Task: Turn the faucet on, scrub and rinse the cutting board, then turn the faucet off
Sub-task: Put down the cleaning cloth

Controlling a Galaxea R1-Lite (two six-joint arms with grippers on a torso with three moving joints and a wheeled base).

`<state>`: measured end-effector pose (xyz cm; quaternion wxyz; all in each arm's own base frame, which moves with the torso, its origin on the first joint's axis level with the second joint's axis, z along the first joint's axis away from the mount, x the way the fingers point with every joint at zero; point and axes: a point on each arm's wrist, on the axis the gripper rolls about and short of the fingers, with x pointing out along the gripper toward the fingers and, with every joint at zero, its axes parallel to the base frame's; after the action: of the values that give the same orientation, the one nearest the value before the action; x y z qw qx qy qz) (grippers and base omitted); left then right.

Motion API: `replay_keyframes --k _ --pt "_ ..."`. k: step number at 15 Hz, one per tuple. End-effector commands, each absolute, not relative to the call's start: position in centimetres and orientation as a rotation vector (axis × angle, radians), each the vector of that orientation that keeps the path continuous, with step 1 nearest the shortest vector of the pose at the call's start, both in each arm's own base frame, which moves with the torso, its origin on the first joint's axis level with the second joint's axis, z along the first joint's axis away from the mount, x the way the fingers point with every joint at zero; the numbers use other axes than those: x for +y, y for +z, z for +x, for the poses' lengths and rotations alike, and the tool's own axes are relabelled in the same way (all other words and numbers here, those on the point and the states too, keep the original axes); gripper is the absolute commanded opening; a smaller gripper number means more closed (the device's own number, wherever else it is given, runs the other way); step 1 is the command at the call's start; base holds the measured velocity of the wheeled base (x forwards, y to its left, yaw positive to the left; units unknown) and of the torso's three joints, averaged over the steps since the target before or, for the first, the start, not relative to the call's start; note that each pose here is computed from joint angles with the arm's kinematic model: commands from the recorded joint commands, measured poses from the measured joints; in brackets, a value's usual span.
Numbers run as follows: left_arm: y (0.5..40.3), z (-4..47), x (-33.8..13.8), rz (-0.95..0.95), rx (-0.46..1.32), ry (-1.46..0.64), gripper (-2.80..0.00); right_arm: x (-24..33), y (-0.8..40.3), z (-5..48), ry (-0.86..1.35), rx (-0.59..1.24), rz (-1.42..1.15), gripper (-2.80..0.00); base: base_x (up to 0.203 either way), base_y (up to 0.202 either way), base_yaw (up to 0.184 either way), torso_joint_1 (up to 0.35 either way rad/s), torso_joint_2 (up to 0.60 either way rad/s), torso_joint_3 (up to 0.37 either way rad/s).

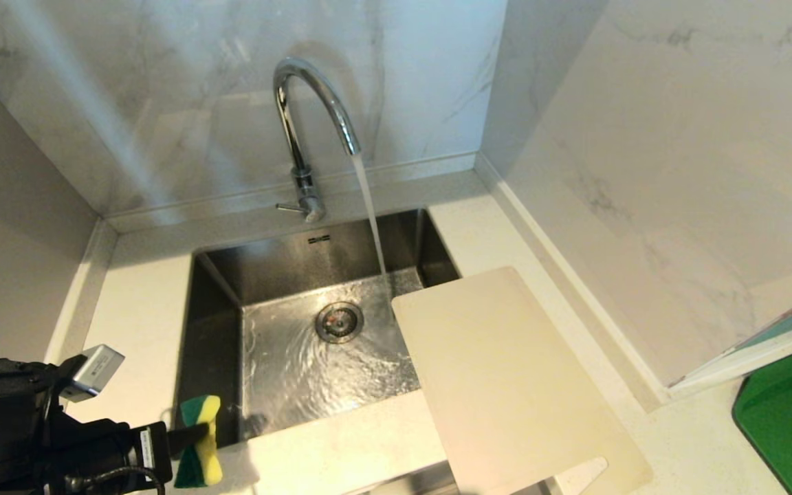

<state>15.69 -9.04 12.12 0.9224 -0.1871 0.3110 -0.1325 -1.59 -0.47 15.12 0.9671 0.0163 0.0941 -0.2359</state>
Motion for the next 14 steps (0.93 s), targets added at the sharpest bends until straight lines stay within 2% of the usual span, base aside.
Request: replay_keyframes --k 1,3,7,9,11,14 --pt "12.0 15.9 -9.2 -0.383 0.646 -0.270 -2.80 -0.4 13.6 -1.2 -0.433 0.171 0.033 -2.80 0.000 0.000 0.000 0.000 0.00 0.000" --pt "12.0 16.1 -9.3 -0.382 0.644 -0.271 -2.80 -0.4 12.9 -0.9 -0.379 0.179 0.038 -2.80 0.000 0.000 0.000 0.000 0.00 0.000" --pt "12.1 16.1 -9.3 -0.384 0.640 -0.271 -2.80 -0.2 10.1 0.3 -0.216 0.076 0.003 -2.80 0.000 0.000 0.000 0.000 0.00 0.000" --pt "12.1 16.1 -9.3 -0.384 0.638 -0.271 -2.80 0.0 10.1 0.3 -0.111 0.063 -0.006 -2.80 0.000 0.000 0.000 0.000 0.00 0.000" --pt "12.1 16.1 -9.3 -0.383 0.640 -0.271 -2.80 0.3 9.7 0.3 -0.006 0.104 -0.001 -2.80 0.000 0.000 0.000 0.000 0.00 0.000" --pt "12.1 16.1 -9.3 -0.384 0.640 -0.271 -2.80 0.4 9.3 0.2 0.023 0.153 -0.008 -2.80 0.000 0.000 0.000 0.000 0.00 0.000"
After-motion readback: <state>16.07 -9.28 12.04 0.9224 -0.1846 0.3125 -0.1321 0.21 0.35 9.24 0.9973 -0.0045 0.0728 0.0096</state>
